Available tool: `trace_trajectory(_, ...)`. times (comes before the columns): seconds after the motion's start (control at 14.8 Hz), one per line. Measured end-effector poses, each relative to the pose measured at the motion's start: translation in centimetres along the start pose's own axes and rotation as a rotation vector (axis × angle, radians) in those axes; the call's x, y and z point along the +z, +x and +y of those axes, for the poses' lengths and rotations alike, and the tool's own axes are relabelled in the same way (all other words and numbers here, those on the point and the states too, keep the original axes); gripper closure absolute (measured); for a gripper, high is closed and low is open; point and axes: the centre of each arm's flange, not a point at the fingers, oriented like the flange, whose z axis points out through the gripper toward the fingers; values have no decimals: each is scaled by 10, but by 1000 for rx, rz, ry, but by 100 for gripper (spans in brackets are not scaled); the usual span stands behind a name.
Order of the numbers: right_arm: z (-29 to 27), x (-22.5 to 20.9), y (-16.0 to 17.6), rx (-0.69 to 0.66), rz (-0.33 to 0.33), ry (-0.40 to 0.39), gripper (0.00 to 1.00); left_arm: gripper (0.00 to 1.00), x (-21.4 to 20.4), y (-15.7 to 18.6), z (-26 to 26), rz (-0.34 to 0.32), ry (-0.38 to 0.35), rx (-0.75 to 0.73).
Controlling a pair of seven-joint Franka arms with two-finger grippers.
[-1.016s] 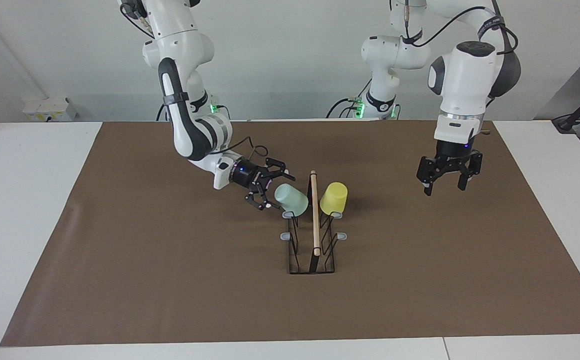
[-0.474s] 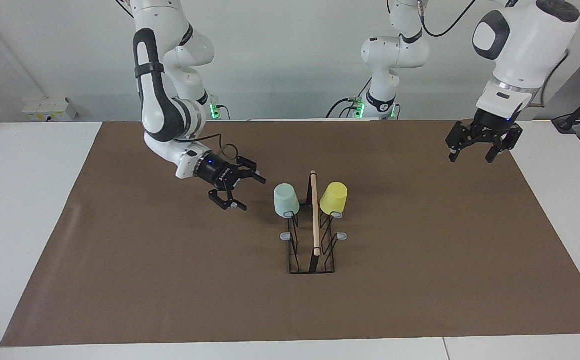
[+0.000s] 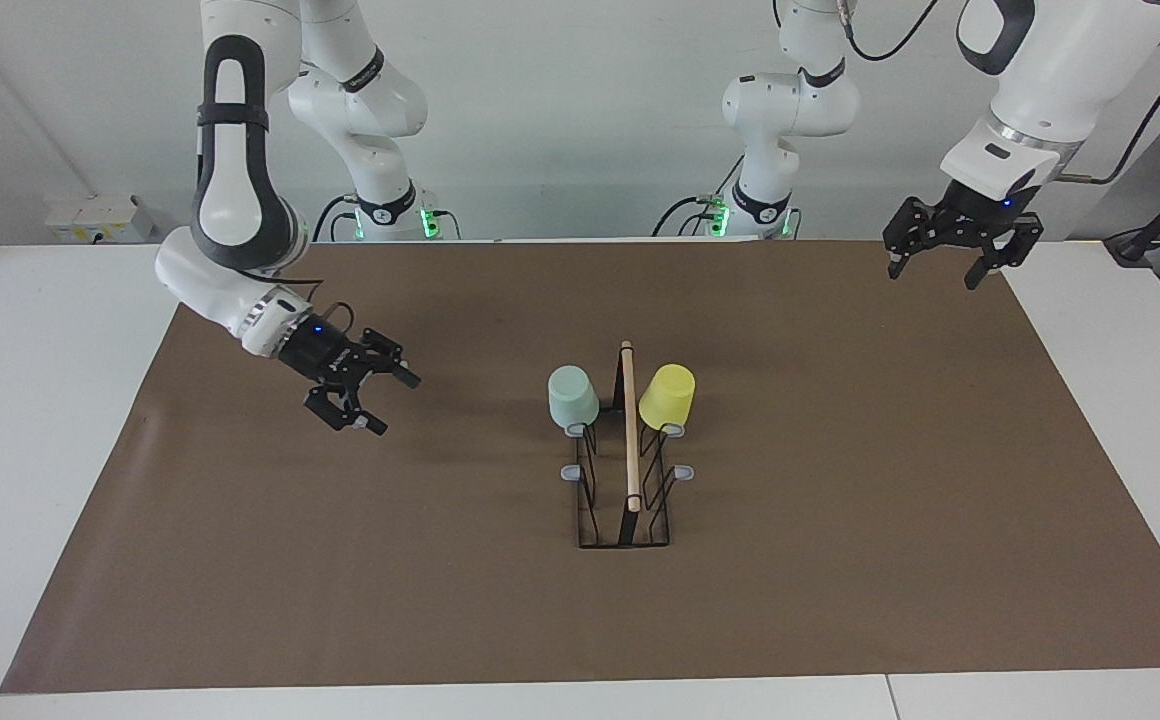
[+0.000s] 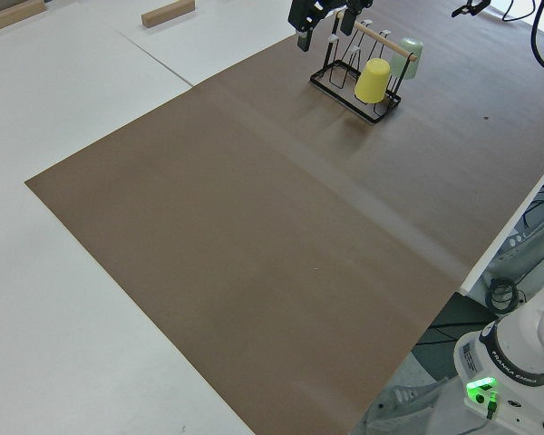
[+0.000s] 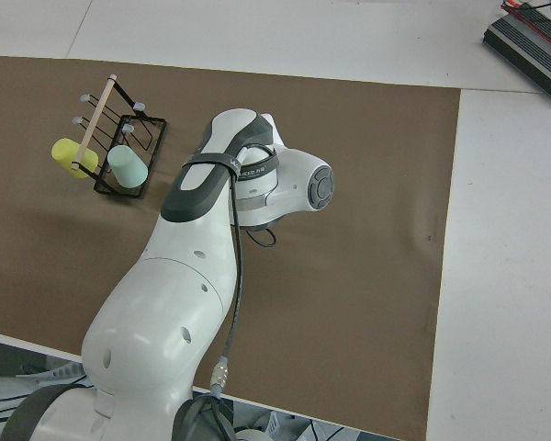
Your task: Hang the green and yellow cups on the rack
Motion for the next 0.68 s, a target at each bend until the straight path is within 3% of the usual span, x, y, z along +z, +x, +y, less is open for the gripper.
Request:
trace_trajectory(0.34, 35, -46, -9, -231, -312, 176, 0, 0, -9, -1, 12, -37, 4, 20)
trace_trajectory(0.54, 54, -65, 1, -245, -511, 227, 0, 0, -8, -3, 11, -78, 19, 23)
trace_trajectory(0.68, 64, -74, 9, -176, -621, 209, 0, 0, -9, 0, 11, -78, 23, 20)
